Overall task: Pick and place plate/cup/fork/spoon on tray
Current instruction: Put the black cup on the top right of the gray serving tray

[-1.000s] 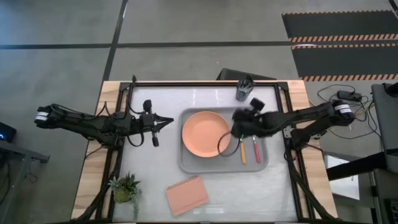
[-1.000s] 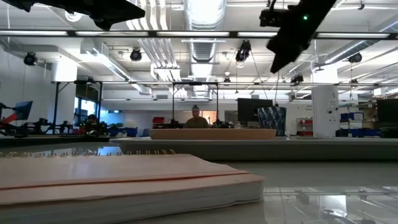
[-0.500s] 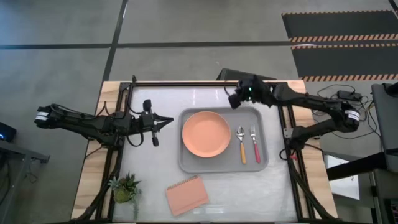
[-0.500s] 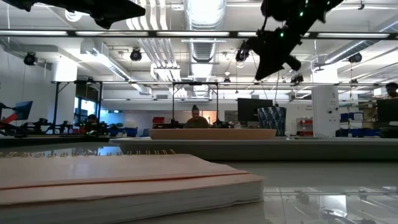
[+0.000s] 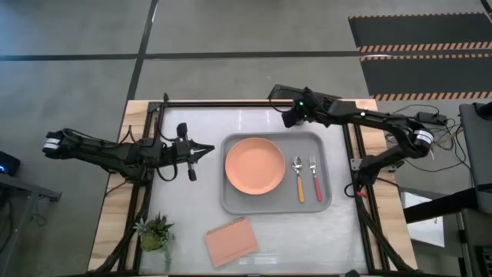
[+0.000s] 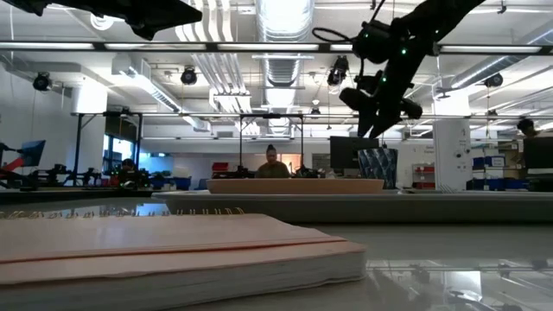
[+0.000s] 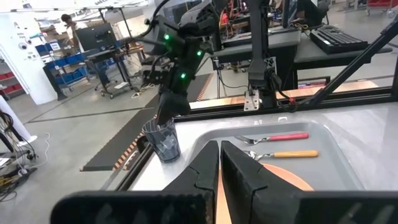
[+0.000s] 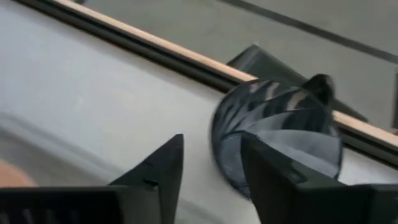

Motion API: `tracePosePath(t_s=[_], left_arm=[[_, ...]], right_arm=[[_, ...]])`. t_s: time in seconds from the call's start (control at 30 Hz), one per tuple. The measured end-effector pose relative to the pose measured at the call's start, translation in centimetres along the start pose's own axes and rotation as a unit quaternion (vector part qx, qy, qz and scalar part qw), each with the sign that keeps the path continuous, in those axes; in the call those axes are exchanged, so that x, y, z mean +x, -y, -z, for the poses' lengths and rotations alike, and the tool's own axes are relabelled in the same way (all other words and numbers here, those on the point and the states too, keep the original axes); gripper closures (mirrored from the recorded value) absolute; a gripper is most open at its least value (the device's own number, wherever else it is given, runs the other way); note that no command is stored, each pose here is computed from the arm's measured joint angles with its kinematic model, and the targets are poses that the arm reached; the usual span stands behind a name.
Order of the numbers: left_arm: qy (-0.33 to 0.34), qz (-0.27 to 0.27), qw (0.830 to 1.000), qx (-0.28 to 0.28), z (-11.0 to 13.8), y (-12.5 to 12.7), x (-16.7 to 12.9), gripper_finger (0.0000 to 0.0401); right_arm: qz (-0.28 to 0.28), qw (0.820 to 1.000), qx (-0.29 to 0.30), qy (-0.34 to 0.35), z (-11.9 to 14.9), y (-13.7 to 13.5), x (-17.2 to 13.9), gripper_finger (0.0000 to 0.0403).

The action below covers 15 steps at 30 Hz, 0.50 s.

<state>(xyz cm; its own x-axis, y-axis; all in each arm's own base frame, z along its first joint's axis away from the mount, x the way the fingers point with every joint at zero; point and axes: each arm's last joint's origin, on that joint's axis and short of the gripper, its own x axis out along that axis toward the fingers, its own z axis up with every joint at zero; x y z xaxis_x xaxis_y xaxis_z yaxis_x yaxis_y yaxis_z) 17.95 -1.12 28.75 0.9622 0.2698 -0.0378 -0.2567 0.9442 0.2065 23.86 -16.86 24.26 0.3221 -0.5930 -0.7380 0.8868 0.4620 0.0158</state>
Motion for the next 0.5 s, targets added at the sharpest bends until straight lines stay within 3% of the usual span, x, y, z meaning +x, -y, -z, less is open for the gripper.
tracePosePath(t_s=[0.27,0.4,0.5], left_arm=[[0.0,0.0,1.0,0.002,0.0,0.0,0.0,0.0401],[0.0,0.0,1.0,0.002,0.0,0.0,0.0,0.0401],[0.0,0.0,1.0,0.002,0.0,0.0,0.0,0.0401]], right_arm=[[0.022,0.999,-0.032,-0.022,0.5,-0.3,2.6,0.0211],[0.026,0.998,-0.044,-0.033,0.9,-0.6,3.9,0.022],[0.029,0.998,-0.046,-0.037,1.0,-0.6,4.2,0.025]])
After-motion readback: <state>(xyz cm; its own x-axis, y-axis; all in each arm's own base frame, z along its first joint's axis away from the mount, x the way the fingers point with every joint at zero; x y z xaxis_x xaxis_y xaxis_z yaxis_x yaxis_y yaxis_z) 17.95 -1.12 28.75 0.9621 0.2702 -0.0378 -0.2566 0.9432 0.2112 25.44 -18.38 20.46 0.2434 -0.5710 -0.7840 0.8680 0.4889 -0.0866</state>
